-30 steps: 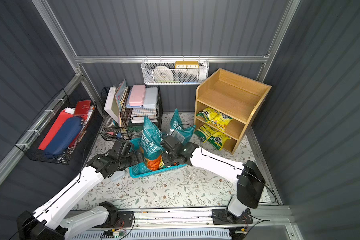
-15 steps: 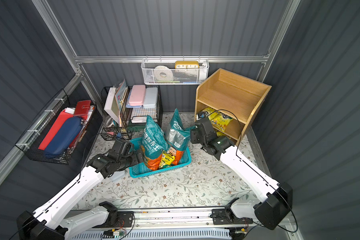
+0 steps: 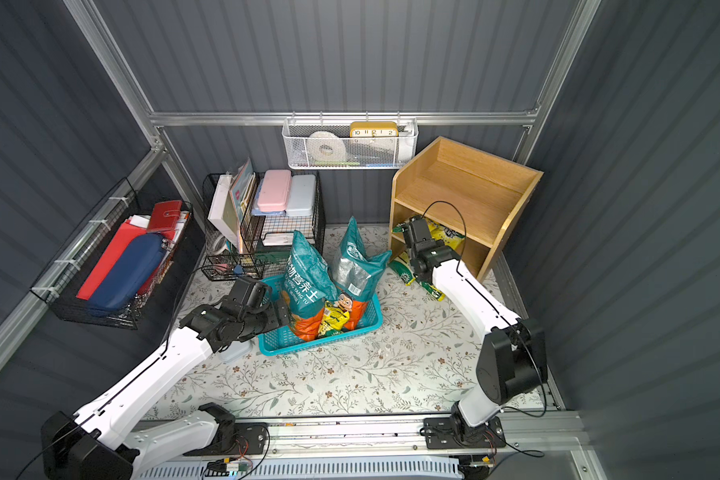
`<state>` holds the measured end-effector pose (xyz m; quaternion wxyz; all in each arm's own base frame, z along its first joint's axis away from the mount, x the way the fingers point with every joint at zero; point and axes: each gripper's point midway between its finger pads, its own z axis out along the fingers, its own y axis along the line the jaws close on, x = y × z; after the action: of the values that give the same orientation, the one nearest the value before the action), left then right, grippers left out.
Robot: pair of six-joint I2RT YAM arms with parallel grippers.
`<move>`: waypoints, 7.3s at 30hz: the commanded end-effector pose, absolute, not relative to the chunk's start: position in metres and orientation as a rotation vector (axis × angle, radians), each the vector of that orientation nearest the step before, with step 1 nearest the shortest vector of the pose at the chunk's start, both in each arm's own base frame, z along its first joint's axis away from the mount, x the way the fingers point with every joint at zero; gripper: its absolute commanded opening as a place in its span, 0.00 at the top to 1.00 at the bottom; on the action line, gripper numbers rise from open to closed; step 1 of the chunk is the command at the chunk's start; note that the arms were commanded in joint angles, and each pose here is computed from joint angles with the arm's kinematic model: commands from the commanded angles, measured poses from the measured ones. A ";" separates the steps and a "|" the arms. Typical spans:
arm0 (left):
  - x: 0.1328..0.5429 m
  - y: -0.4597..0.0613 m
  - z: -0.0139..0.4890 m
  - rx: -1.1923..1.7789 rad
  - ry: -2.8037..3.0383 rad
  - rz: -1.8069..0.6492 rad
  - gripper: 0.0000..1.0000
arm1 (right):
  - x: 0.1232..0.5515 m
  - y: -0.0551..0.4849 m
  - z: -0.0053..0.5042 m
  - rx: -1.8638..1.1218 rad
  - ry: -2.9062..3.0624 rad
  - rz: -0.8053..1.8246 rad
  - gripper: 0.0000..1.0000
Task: Take down the fertilizer bag from the shelf
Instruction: Pick up the fertilizer bag from the shelf, then place the fertilizer bag in the storage box, then pick up the fertilizer bag from the shelf.
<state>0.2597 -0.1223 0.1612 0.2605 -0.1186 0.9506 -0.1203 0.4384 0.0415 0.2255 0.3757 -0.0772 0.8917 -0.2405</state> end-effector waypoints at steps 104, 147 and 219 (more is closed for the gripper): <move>0.249 -0.016 0.165 -0.698 2.405 0.016 0.01 | 0.262 0.431 0.385 -0.609 1.914 1.192 1.00; 0.252 -0.028 0.192 -0.736 2.376 -0.294 0.01 | 0.297 0.516 0.218 -0.530 2.259 0.871 0.50; 0.275 -0.068 0.181 -0.543 2.508 -0.484 0.01 | 0.482 0.077 0.214 -0.123 2.171 -0.328 1.00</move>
<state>0.2707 -0.0668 0.1720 0.2542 -0.2057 0.9289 -0.1741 0.4968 0.0810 0.1953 0.4406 -0.0668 0.8824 -0.1511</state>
